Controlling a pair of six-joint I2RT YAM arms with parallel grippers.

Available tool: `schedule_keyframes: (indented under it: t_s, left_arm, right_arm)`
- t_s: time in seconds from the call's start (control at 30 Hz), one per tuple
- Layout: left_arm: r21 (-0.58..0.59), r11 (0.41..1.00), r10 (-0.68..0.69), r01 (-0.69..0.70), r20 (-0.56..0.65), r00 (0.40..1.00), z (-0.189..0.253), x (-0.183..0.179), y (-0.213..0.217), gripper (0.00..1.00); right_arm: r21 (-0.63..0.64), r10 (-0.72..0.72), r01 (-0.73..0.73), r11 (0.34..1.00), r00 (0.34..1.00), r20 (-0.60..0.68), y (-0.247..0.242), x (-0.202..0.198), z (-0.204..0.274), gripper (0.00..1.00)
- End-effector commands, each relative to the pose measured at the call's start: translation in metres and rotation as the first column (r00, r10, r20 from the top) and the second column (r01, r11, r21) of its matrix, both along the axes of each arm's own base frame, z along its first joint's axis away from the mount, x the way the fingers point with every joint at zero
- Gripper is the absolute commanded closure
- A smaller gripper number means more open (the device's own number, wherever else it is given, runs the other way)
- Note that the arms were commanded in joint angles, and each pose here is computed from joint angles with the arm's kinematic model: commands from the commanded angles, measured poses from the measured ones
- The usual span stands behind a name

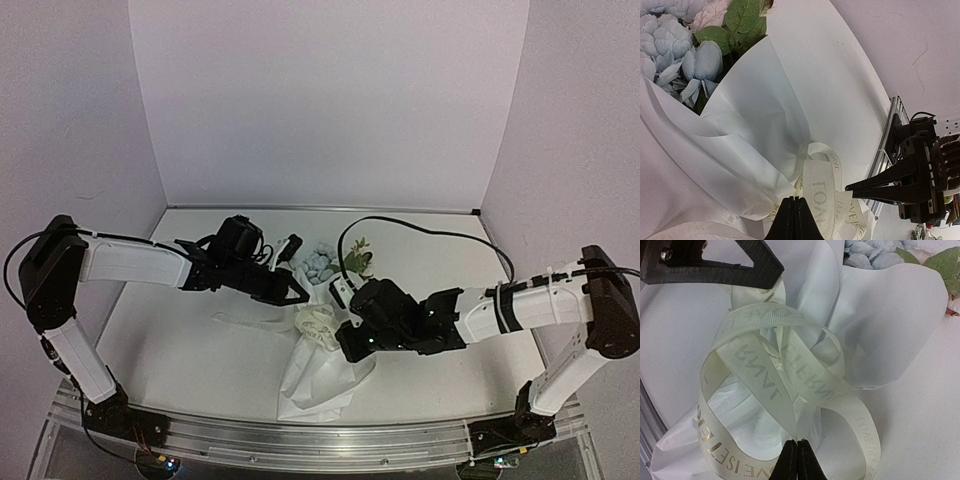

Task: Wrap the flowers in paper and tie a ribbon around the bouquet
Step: Tie the half-tied ribbon around the folded bouquet.

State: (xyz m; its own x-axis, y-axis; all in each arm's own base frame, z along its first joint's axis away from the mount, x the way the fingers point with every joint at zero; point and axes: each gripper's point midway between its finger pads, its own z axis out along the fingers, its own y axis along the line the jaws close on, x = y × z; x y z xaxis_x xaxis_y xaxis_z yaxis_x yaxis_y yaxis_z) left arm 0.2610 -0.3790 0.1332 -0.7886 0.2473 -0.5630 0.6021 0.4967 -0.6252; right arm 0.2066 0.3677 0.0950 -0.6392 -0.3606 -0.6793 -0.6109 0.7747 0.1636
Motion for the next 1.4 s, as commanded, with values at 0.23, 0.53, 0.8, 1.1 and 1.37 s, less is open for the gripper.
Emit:
schedule_keyframes:
  t_s: [0.23, 0.53, 0.8, 1.1, 1.37]
  left_arm:
    - [-0.05, 0.999, 0.022, -0.019, 0.065, 0.998, 0.022, 0.005, -0.001, 1.0]
    - [-0.03, 0.994, 0.105, -0.103, 0.072, 0.992, 0.019, 0.01, 0.012, 1.0]
    - [-0.013, 0.986, 0.166, -0.165, 0.036, 0.985, 0.006, 0.006, 0.025, 1.0]
    - [0.013, 0.964, 0.266, -0.266, 0.041, 0.963, 0.002, 0.006, 0.046, 1.0]
    - [0.059, 0.916, 0.393, -0.398, 0.071, 0.917, -0.005, 0.012, 0.074, 1.0]
  right_arm:
    - [0.012, -0.044, 0.044, 0.999, 0.998, 0.042, -0.004, 0.007, 0.024, 1.0]
    - [-0.165, -0.08, 0.098, 0.981, 0.991, 0.11, -0.051, 0.009, 0.015, 1.0]
    - [-0.25, -0.093, 0.124, 0.96, 0.987, 0.134, -0.073, 0.009, 0.0, 1.0]
    - [-0.31, -0.158, 0.2, 0.93, 0.975, 0.155, -0.097, 0.01, -0.02, 1.0]
    - [-0.332, -0.22, 0.272, 0.903, 0.958, 0.185, -0.125, 0.008, -0.029, 1.0]
